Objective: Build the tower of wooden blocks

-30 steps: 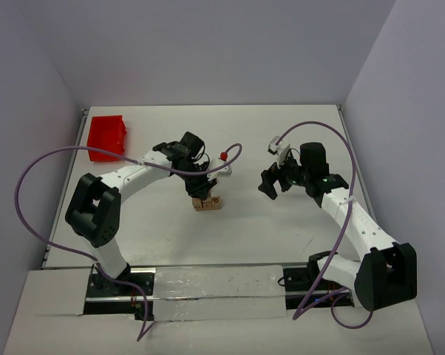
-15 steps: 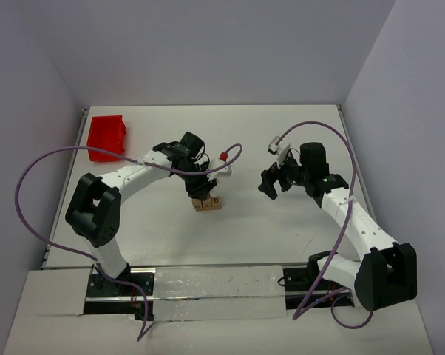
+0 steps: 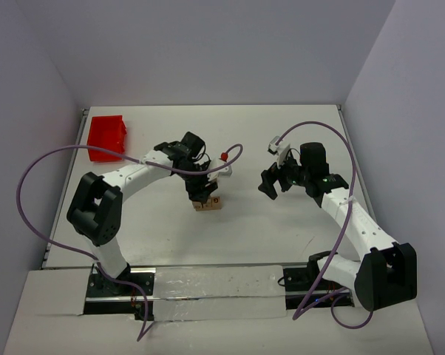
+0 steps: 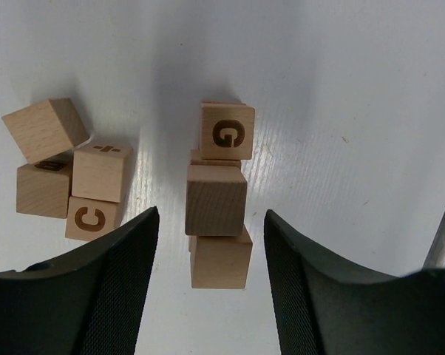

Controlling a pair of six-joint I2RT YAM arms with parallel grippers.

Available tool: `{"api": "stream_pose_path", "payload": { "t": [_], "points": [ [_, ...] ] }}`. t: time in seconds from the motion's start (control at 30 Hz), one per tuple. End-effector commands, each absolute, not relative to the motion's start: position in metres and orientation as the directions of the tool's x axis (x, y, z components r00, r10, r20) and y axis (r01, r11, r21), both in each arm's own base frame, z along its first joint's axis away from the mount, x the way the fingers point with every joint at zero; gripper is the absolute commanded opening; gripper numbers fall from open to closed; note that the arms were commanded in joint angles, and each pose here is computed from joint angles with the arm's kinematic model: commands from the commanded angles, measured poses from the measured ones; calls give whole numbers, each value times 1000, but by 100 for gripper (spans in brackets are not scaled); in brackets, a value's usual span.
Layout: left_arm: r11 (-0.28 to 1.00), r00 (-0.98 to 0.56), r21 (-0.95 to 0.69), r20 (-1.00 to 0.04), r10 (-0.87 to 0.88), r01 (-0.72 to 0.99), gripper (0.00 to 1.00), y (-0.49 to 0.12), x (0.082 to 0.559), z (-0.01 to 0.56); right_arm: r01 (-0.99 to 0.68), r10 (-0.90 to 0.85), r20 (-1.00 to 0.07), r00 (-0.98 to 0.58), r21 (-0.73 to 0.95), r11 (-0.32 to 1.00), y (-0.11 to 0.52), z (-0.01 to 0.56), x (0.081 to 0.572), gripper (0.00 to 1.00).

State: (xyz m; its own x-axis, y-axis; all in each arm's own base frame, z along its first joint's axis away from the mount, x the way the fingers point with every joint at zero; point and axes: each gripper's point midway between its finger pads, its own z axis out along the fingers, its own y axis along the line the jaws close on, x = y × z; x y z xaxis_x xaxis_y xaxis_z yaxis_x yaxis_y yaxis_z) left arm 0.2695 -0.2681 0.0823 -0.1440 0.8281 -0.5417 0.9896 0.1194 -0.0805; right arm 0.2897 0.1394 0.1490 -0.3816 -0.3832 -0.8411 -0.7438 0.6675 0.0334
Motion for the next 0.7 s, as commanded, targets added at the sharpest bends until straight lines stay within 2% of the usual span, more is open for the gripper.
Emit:
{"api": "stream_pose_path", "payload": {
  "t": [0.0,0.17,0.27,0.3,0.43,0.47,0.5,0.6,0.67],
  "points": [
    [86,-57,8,-680,731,996,69,-298,279,159,-750,-378,-862,-338,4,662,139,160,291,100],
    [114,-23,66,-766,642,991,75,-306,278,233,-752,-367,-870,-331,8,659,141,165,292,100],
    [181,-26,104,-802,597,978,97,-290,278,257,-752,-353,-876,-328,17,659,143,169,291,100],
    [214,-41,103,-816,576,971,98,-281,281,262,-752,-348,-879,-326,18,659,144,171,290,100],
    [329,-119,52,-869,480,943,99,-250,290,273,-750,-339,-883,-323,21,661,144,175,290,100],
    [417,-159,41,-887,433,908,99,-224,303,281,-752,-340,-883,-324,22,659,145,177,290,100],
    [444,-150,50,-902,405,895,99,-215,301,291,-752,-340,-885,-317,16,659,144,180,292,100],
    [596,-235,24,-906,352,803,99,-186,310,285,-754,-352,-880,-318,9,657,144,184,295,100],
    [630,-244,50,-896,371,775,99,-171,306,281,-754,-359,-878,-317,5,656,145,187,299,100]
  ]
}}
